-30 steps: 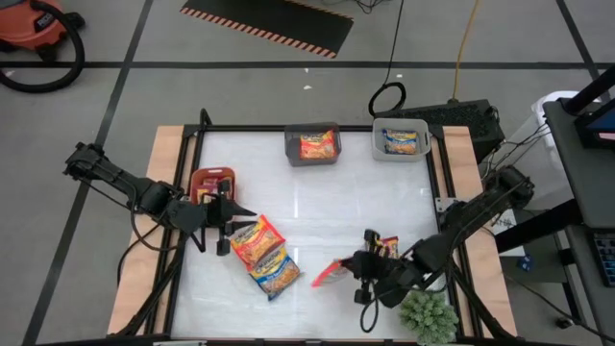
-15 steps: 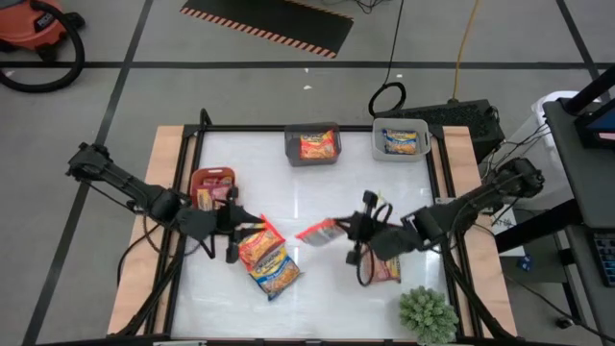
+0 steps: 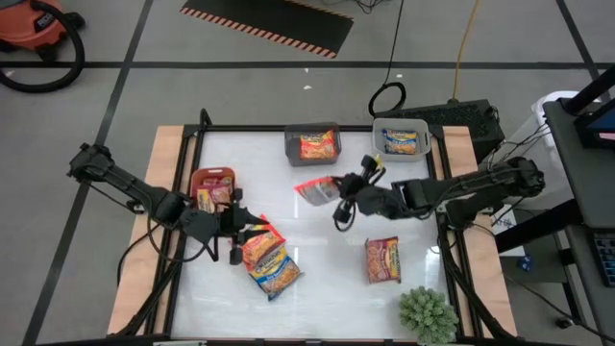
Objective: Sort Maruchan noodles
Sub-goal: Put the right orange noodle pack into the black bin
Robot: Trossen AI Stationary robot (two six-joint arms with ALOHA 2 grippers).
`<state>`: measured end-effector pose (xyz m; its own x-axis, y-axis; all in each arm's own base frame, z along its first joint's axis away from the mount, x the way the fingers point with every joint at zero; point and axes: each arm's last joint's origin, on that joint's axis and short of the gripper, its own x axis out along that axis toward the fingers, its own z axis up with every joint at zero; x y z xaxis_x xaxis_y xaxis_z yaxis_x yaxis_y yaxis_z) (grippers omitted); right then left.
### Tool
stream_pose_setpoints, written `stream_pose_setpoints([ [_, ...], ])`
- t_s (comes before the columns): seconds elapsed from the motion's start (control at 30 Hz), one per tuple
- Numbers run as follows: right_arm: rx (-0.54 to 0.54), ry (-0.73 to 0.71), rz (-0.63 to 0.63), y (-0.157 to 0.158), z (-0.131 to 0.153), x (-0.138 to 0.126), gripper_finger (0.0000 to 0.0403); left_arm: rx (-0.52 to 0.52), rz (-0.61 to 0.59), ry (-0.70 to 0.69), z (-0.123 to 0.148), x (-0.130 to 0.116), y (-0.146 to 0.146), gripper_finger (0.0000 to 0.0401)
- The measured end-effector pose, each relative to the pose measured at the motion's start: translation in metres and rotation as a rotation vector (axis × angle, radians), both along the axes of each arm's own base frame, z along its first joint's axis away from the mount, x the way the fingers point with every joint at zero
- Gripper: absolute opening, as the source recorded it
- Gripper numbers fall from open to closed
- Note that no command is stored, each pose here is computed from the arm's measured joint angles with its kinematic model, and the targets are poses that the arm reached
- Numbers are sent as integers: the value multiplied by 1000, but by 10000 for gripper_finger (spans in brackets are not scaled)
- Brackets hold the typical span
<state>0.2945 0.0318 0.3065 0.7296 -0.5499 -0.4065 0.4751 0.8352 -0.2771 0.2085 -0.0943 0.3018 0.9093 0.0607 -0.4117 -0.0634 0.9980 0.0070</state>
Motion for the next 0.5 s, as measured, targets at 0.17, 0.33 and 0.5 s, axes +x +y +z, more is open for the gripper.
stream_pose_setpoints([
  [0.17, -60, 32, -64, -30, 2, 3, 0, 1, 15, 0, 0, 1, 3, 92],
  [0.33, -88, 32, -70, -65, 6, 5, 0, 4, 23, 2, 0, 2, 5, 92],
  [0.5, -47, -19, -69, -104, 8, 4, 0, 24, 27, 9, -1, 2, 6, 92],
])
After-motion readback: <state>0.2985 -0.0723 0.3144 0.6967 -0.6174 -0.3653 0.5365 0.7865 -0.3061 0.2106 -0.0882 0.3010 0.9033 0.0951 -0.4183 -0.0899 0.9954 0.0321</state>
